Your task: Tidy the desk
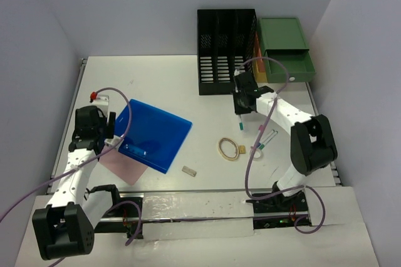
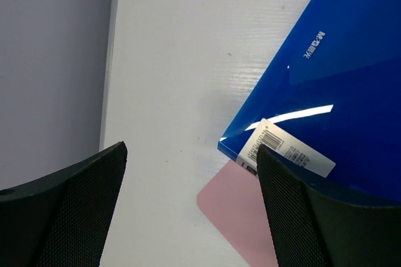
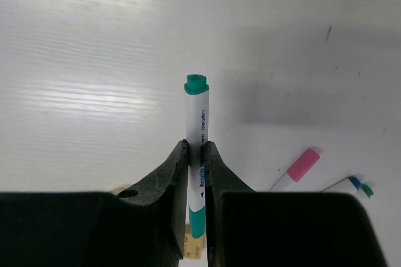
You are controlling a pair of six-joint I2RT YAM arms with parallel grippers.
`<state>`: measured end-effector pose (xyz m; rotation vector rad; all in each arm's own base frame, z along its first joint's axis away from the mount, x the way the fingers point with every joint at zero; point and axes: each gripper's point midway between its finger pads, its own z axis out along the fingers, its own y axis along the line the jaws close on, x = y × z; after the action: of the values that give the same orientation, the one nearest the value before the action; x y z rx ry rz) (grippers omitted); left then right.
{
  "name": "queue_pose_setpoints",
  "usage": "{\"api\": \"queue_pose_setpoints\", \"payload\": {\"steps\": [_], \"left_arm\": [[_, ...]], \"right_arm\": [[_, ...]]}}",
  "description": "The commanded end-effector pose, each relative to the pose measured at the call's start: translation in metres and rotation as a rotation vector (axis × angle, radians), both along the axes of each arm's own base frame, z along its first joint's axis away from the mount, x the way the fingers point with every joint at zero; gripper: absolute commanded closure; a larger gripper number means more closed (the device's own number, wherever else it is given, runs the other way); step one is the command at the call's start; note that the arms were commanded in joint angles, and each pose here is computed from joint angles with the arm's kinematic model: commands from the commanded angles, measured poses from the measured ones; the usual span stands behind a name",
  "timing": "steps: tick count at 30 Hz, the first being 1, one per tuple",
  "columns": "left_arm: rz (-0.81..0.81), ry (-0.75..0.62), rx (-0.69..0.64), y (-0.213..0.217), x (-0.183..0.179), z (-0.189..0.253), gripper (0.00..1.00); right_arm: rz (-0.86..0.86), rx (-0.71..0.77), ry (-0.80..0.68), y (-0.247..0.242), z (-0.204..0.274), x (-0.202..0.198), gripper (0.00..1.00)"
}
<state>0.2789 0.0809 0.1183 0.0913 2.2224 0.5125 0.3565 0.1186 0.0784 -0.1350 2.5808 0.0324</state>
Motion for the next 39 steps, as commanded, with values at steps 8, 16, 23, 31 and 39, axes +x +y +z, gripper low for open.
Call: {"api": "queue_pose_setpoints", "payload": {"steps": [8, 16, 23, 31, 39], "left_arm": [[-0.164, -0.005, -0.163, -0.041, -0.016, 0.028, 0.1], [-0.486, 0.034, -0.305, -0.098, -0.029, 0.034, 0.01], [-0.473, 0.02, -0.301, -0.096, -0.027, 0.036, 0.01], [-0.468, 0.034, -0.304, -0.096, -0.026, 0.033, 0.01], [-0.463, 0.032, -0.303, -0.095, -0.026, 0.034, 0.01]], "right_arm": [[0.165, 0.363, -0.45, 0.06, 0.217, 0.019, 1.0], [-0.185, 0.713, -0.665, -0.043, 0.314, 0.073, 1.0], [-0.64, 0.72, -0.822, -0.165, 0.298, 0.104, 1.0], [-0.82, 0.581, -0.78, -0.219, 0.26, 0.131, 0.85], [-0.778, 0.553, -0.686, -0.219, 0.238, 0.147, 0.41]]}}
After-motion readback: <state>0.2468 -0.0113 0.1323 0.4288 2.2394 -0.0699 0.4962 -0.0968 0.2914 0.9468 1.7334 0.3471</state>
